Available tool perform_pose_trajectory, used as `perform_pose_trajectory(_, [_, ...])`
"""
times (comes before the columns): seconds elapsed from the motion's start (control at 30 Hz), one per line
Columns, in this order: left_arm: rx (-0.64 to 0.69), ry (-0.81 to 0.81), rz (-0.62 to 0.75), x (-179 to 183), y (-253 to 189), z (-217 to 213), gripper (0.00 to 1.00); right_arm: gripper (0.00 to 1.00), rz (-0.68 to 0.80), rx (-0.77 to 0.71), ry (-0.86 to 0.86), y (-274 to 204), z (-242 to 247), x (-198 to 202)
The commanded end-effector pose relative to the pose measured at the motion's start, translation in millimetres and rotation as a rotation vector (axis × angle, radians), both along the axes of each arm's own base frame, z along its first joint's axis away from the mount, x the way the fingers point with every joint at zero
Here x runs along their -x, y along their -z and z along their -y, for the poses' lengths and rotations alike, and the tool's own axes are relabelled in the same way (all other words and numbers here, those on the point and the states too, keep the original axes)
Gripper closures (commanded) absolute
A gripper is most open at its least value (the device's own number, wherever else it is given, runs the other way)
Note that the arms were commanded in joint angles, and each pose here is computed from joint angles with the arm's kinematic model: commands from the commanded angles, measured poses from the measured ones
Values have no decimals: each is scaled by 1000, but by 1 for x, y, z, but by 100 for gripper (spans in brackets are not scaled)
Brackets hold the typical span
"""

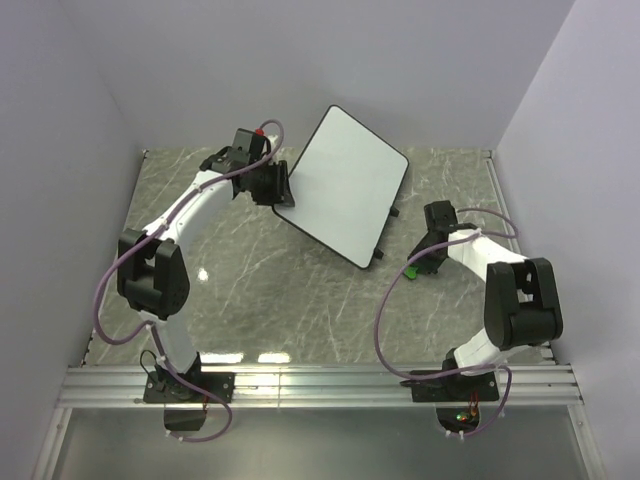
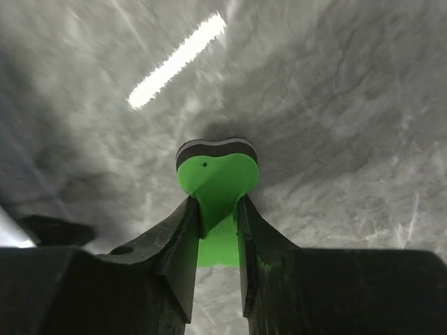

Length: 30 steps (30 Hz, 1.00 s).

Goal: Erase the whiteboard

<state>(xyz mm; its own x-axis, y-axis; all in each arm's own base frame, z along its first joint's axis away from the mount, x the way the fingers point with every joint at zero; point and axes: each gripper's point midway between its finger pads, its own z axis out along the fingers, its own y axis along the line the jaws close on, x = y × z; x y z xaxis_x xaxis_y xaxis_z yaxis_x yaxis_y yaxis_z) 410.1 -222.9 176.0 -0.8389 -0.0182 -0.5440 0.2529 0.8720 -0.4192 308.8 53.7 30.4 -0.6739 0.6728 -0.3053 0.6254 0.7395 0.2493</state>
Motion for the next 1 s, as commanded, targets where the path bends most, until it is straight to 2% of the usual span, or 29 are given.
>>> perform_pose_trajectory(0.0, [-138, -71, 33, -10, 1, -24, 54, 95, -84, -28, -100, 17, -6, 18])
perform_pose_trajectory(0.03, [-140, -87, 36, -12, -5, -25, 52, 89, -94, -39, -112, 20, -8, 20])
perform_pose_trajectory(0.07, [-140, -93, 41, -12, -9, -26, 52, 71, -108, -38, -128, 24, -9, 25])
perform_pose_trajectory(0.13, [-131, -105, 63, -13, -22, -26, 52, 50, -99, -35, -137, 25, -8, 25])
perform_pose_trajectory(0.17, [-135, -117, 76, -13, -27, -28, 55, 35, -91, -31, -142, 23, -8, 25])
perform_pose_trajectory(0.23, [-123, -136, 113, -13, -43, -31, 55, 22, -93, -18, -150, 22, -5, 26])
perform_pose_trajectory(0.27, [-118, -145, 132, -14, -49, -31, 54, 20, -84, -11, -159, 19, -5, 23])
perform_pose_trajectory(0.37, [-107, -160, 159, -13, -65, -33, 51, 16, -76, 0, -171, 14, -3, 22])
perform_pose_trajectory(0.6, [-89, -188, 198, -5, -84, -37, 48, 15, -43, 9, -190, 0, -2, 21])
perform_pose_trajectory(0.83, [-55, -198, 224, 6, -102, -35, 40, 15, 29, 17, -222, -26, -2, 23])
perform_pose_trajectory(0.97, [-53, -196, 218, 12, -107, -35, 40, 15, 71, 15, -222, -36, -2, 26])
